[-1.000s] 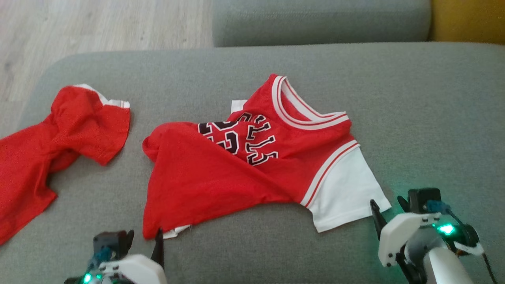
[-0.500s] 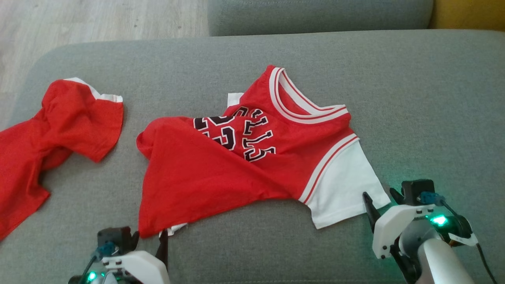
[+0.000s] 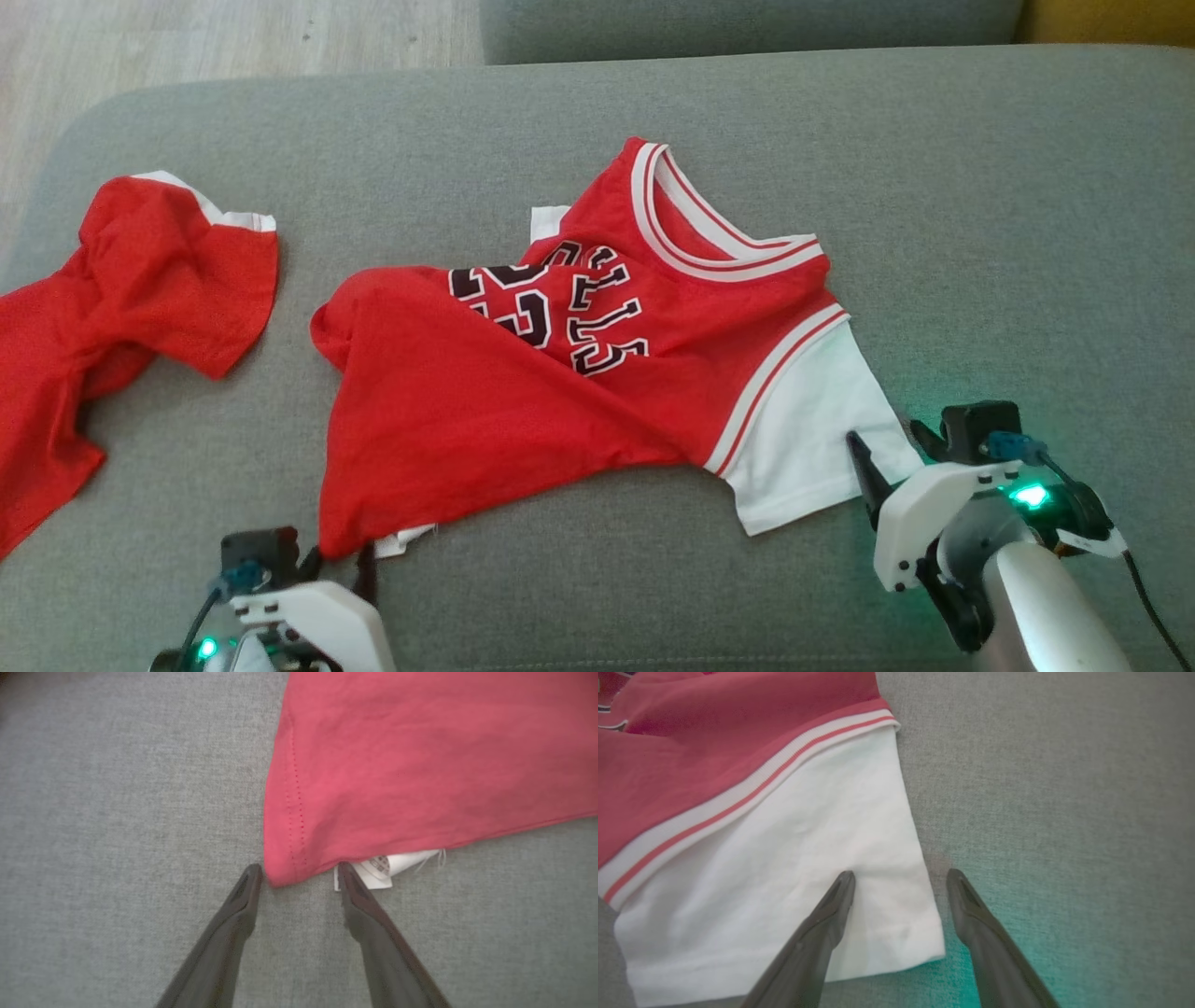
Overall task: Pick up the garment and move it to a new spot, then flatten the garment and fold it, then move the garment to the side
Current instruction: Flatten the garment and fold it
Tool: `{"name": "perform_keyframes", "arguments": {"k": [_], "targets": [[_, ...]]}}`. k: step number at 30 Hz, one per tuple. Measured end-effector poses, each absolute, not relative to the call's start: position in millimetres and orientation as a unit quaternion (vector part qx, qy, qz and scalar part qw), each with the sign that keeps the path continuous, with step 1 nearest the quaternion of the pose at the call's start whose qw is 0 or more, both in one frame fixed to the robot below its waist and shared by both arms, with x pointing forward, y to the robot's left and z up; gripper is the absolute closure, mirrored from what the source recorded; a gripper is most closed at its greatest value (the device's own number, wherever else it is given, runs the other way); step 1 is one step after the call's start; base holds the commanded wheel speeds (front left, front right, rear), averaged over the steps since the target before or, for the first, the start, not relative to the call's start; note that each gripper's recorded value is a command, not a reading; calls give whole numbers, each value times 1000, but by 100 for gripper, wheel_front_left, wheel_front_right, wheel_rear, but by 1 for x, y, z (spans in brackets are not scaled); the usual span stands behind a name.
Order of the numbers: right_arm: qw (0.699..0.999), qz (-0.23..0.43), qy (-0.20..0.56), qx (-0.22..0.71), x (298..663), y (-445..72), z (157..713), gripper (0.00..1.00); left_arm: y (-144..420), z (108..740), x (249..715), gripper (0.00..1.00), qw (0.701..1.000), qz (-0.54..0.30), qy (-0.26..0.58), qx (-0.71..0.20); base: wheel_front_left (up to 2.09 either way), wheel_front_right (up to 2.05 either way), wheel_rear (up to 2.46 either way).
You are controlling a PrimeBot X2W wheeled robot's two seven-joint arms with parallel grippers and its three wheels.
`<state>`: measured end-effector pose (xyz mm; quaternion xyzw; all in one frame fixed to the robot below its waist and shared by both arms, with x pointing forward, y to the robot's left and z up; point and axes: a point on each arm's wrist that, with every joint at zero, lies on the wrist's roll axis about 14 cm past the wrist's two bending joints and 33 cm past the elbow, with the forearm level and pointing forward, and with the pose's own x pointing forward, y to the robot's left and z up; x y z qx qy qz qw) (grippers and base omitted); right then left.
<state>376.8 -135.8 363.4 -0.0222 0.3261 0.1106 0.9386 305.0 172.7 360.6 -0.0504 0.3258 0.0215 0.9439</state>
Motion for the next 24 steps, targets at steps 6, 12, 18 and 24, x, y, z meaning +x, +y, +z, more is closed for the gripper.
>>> {"name": "perform_keyframes", "arguments": {"k": [6,12,18,24], "targets": [[934,127,334,-12,374,-126,362,97,171,360,312,100,945,14,323,-46,0,0,0],[939,130,314,59,375,-116,381,100,165,367,314,100,947,3,312,-74,0,0,0],[955,138,193,179,399,-116,468,100,157,425,328,100,960,-18,232,-154,0,0,0],[952,151,71,256,391,-142,565,100,150,530,339,100,971,-81,110,-197,0,0,0]]}}
